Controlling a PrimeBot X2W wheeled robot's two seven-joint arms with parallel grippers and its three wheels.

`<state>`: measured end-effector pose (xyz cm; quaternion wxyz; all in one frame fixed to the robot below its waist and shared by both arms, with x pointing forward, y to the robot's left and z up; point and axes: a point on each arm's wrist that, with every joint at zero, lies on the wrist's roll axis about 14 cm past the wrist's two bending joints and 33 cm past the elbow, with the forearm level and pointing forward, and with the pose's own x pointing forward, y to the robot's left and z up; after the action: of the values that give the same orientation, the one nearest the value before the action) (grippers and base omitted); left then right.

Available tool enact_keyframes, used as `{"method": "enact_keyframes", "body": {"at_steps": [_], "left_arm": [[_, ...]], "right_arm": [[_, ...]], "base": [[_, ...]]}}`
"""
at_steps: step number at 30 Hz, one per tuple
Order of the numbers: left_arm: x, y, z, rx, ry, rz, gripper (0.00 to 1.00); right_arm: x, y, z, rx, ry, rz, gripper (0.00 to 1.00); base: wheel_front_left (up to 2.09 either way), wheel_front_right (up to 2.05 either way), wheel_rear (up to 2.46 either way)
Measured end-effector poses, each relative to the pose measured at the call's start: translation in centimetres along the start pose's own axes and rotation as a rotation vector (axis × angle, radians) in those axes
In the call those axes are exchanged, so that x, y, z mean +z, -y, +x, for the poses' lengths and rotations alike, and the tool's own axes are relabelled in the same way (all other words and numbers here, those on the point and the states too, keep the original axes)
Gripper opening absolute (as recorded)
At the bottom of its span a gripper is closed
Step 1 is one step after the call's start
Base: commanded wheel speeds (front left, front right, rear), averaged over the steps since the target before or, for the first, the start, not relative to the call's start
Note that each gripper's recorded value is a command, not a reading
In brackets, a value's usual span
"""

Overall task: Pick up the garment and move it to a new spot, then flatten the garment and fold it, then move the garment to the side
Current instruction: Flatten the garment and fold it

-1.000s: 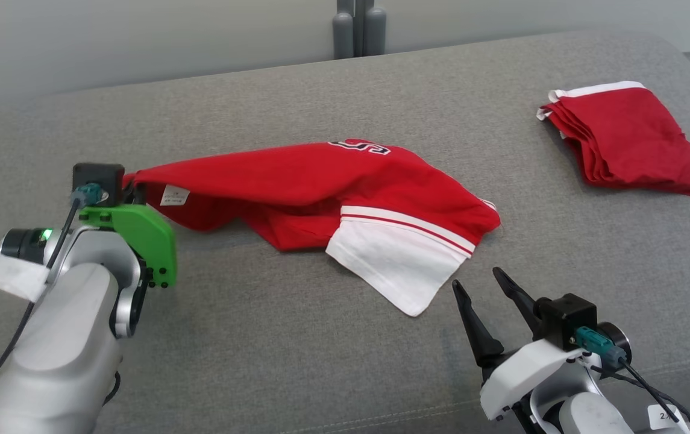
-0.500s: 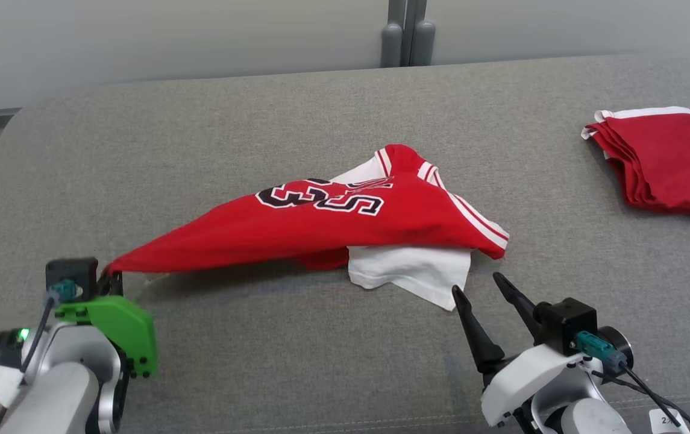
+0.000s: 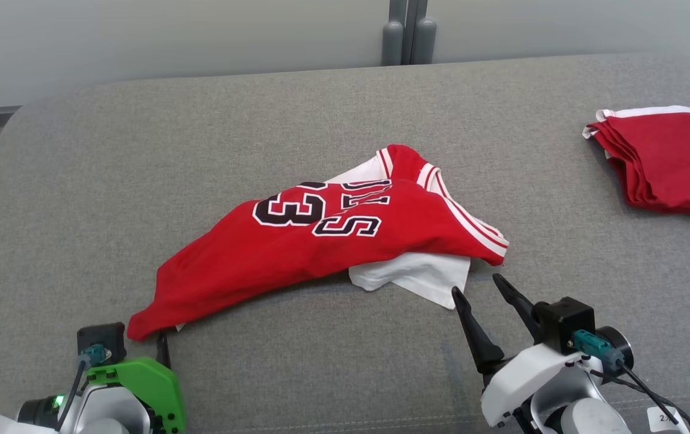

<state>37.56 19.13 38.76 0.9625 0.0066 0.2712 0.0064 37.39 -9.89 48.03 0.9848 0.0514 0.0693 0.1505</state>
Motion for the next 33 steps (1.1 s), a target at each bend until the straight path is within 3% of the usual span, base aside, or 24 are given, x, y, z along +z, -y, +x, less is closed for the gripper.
{"method": "enact_keyframes", "body": {"at_steps": [6,15,21,33], "left_arm": [[-0.9,-0.3,-0.9,0.019,0.014,-0.096,1.0],[5.0,-0.8,-3.8,0.027,0.353,-0.397,1.0],[8.8,-1.2,-6.4,0.015,0.532,-0.487,1.0],[7.9,0.3,-9.0,-0.023,0.607,-0.359,1.0]], "right_arm": [[0.4,0.0,-0.3,-0.001,0.011,-0.004,1.0],[0.4,-0.4,-1.2,0.0,0.012,-0.005,1.0],[0.9,-0.9,-1.5,0.013,0.028,0.022,1.0],[-0.7,1.4,-2.0,-0.061,0.015,0.125,1.0]], "base": [[0.0,0.0,0.0],[0.0,0.0,0.0],[0.0,0.0,0.0],[0.0,0.0,0.0]]}}
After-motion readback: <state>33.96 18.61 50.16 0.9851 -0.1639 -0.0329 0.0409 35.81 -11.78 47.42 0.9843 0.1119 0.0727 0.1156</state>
